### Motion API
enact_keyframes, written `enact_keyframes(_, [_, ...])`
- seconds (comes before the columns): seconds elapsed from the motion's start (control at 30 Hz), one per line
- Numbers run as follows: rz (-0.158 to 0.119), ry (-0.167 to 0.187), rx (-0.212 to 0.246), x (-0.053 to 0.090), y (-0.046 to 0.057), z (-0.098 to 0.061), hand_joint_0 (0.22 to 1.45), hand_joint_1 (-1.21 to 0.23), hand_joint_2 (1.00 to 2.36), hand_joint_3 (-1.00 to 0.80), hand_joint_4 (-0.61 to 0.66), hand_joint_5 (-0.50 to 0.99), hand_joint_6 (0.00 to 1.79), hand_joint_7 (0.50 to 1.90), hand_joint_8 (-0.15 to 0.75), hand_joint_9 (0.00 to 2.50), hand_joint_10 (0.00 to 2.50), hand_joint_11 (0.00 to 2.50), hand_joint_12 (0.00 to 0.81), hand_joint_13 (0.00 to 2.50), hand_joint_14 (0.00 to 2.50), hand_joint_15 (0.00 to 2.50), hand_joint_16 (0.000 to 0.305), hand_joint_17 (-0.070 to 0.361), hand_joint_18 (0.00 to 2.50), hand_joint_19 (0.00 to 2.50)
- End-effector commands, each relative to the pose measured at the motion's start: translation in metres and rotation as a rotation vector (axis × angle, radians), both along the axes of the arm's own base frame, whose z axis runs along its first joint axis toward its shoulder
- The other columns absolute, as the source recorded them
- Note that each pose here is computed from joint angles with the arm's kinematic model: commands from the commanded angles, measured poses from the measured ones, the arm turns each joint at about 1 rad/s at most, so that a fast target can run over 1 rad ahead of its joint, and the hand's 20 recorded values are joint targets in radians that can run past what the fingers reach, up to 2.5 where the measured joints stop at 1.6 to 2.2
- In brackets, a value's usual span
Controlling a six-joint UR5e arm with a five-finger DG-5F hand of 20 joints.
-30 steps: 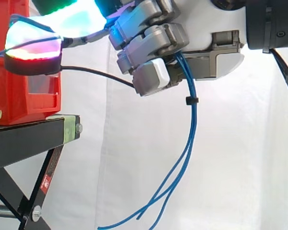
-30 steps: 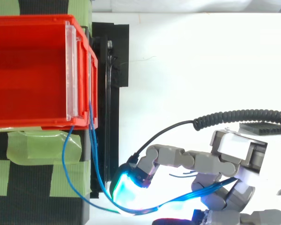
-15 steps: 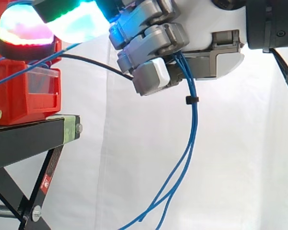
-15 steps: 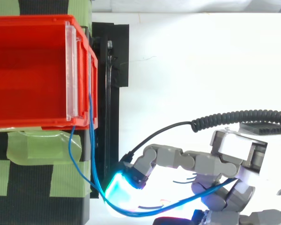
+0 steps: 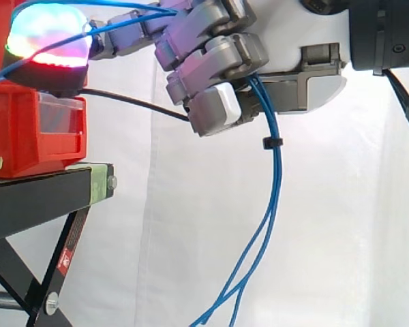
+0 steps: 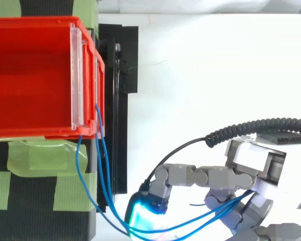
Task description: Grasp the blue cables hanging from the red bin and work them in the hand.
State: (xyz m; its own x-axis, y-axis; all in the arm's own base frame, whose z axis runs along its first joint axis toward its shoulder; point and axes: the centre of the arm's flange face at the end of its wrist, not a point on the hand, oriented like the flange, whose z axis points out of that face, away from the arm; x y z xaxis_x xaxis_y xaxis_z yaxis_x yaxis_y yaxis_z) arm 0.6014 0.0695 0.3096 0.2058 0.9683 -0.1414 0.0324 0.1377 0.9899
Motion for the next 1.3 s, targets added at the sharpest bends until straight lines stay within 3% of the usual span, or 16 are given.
enact_keyframes(0.0, [0.000,-0.001,0.000,0.000,0.000,0.000,0.82,-0.67,1.01,-0.75,0.25,0.44,0.00,1.41,0.535,1.78,2.50,2.50,0.712,2.02,2.50,1.97,0.237,0.178,2.50,0.65])
enact_keyframes(0.5, [-0.009,0.001,-0.011,0.000,-0.001,0.000,0.83,-0.67,1.01,-0.77,0.25,0.46,0.00,1.41,0.535,1.78,2.50,2.50,0.712,2.02,2.50,1.97,0.237,0.178,2.50,0.65])
enact_keyframes(0.57, [-0.019,0.008,-0.017,0.001,-0.001,-0.004,0.83,-0.67,1.01,-0.78,0.25,0.46,0.00,1.41,0.535,1.78,2.50,2.50,0.712,2.02,2.50,1.97,0.237,0.178,2.50,0.65])
enact_keyframes(0.73, [-0.100,0.053,-0.021,0.001,-0.015,-0.024,0.83,-0.66,1.01,-0.77,0.25,0.45,0.00,1.40,0.535,1.78,2.50,2.50,0.712,2.02,2.50,1.97,0.237,0.178,2.50,0.65])
enact_keyframes(0.93, [-0.125,0.047,-0.016,0.002,-0.022,-0.024,0.83,-0.65,1.01,-0.77,0.25,0.45,0.00,1.40,0.535,1.78,2.50,2.50,0.712,2.02,2.50,1.97,0.237,0.178,2.50,0.65])
enact_keyframes(1.27, [-0.135,0.045,-0.015,0.003,-0.030,-0.024,0.83,-0.65,1.01,-0.78,0.25,0.46,0.00,1.40,0.535,1.78,2.50,2.50,0.712,2.02,2.50,1.97,0.237,0.178,2.50,0.65])
